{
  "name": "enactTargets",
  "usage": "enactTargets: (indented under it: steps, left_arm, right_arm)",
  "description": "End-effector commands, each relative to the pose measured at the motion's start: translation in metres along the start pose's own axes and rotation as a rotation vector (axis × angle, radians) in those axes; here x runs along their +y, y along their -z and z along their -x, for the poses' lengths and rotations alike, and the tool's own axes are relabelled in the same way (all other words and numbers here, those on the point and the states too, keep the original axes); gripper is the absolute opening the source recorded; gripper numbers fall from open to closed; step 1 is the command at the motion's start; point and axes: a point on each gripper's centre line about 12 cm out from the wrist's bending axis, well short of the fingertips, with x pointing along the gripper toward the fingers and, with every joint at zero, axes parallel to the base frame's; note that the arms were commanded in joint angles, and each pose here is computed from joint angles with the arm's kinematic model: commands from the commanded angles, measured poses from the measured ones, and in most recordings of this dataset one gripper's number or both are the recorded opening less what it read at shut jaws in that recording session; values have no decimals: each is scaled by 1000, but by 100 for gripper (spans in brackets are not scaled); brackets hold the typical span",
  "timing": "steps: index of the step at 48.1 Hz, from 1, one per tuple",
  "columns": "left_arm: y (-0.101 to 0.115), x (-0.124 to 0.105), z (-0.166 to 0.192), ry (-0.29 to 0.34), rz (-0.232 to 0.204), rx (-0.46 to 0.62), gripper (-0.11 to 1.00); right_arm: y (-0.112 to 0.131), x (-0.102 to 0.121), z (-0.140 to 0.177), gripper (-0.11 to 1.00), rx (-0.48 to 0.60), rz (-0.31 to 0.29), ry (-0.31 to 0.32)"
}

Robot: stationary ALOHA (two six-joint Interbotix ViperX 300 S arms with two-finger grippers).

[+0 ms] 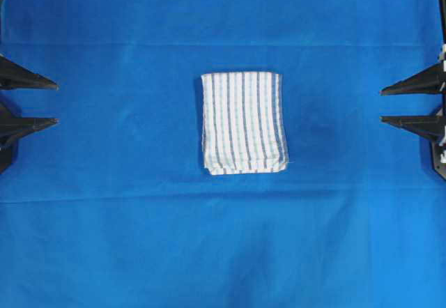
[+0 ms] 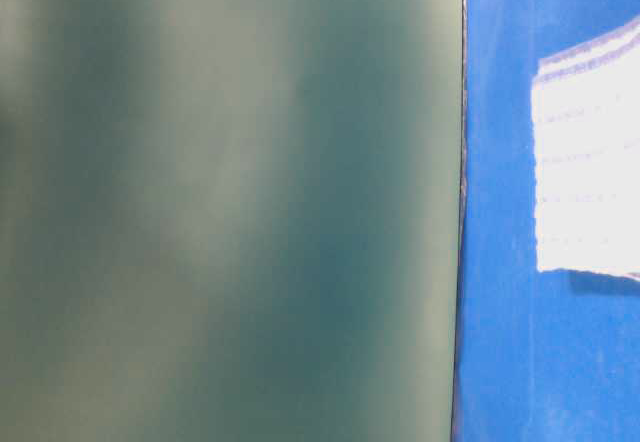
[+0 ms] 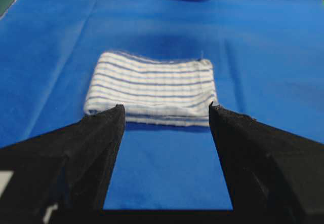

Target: Fold the blue towel.

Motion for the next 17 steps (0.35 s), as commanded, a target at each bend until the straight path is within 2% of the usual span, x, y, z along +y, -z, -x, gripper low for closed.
enactTargets:
  steps: [1, 17]
  left_arm:
    - [-5, 0, -1, -3, 0, -9, 61]
    - [-4, 0, -1, -3, 0, -8, 61]
  right_arm:
    - [-5, 0, -1, 56, -9, -3, -1]
    - [-4, 0, -1, 56, -7, -3, 0]
